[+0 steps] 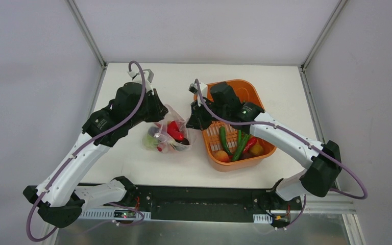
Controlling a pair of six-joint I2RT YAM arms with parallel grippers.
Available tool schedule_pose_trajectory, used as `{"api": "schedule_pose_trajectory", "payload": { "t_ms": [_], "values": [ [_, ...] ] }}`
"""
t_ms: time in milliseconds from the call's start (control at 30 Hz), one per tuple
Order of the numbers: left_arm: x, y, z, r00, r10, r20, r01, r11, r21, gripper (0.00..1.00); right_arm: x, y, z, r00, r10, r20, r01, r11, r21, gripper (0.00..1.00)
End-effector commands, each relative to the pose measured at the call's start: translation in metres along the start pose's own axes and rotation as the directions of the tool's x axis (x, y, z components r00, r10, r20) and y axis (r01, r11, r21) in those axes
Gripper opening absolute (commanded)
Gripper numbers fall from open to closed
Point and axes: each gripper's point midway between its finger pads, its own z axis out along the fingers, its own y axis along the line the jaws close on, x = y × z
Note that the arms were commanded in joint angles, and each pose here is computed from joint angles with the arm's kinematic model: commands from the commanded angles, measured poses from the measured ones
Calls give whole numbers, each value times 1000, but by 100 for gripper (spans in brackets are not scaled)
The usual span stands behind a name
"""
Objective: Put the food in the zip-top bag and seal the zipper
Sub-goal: Adjust the zipper food storage bag at the center of the board.
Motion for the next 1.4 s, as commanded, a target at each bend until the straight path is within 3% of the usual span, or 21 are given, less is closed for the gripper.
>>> {"api": "schedule_pose_trajectory", "payload": {
  "t_ms": [0, 133, 300, 400, 500, 600, 767, 933, 1133, 1267, 1367],
  "values": [
    [-21, 8, -28, 995, 54, 83, -53, 999, -7, 0, -72, 7, -19, 970, -11, 241, -2, 999, 53, 0],
    [-15, 15, -45, 990, 139, 35, -138, 990, -17, 11, -120, 13, -33, 910, 2, 415, -30, 998, 63, 0],
    [7, 8, -50, 971, 230, -70, -224, 972, 76, 53, -164, 15, -42, 869, -18, 494, -14, 998, 61, 0],
    [20, -6, -46, 957, 266, -112, -244, 954, 174, 68, -175, 29, -38, 882, 46, 468, -11, 997, -78, 0],
    [30, -15, -44, 946, 287, -149, -248, 940, 235, 70, -184, 30, -36, 891, 49, 451, 3, 993, -115, 0],
    [25, -10, -46, 952, 281, -119, -252, 944, 212, 70, -183, 31, -32, 914, 51, 402, 19, 986, -168, 0],
    [9, -15, -66, 966, 260, 11, -255, 936, 244, 72, -172, 58, -43, 941, -51, 334, 151, 948, -281, 0],
    [-17, 1, -100, 963, 178, 204, -218, 957, 191, 88, -159, 73, -62, 932, -171, 318, 278, 902, -330, 0],
    [-34, 26, -125, 919, 83, 385, -142, 982, 128, 98, -125, 105, -107, 876, -335, 346, 476, 715, -512, 0],
    [-31, 41, -119, 925, 90, 370, -115, 992, 46, 99, -99, 127, -135, 810, -403, 427, 586, 524, -618, 0],
    [-28, 43, -109, 936, 100, 337, -113, 993, 21, 99, -93, 130, -144, 780, -408, 475, 625, 457, -633, 0]
  ]
}}
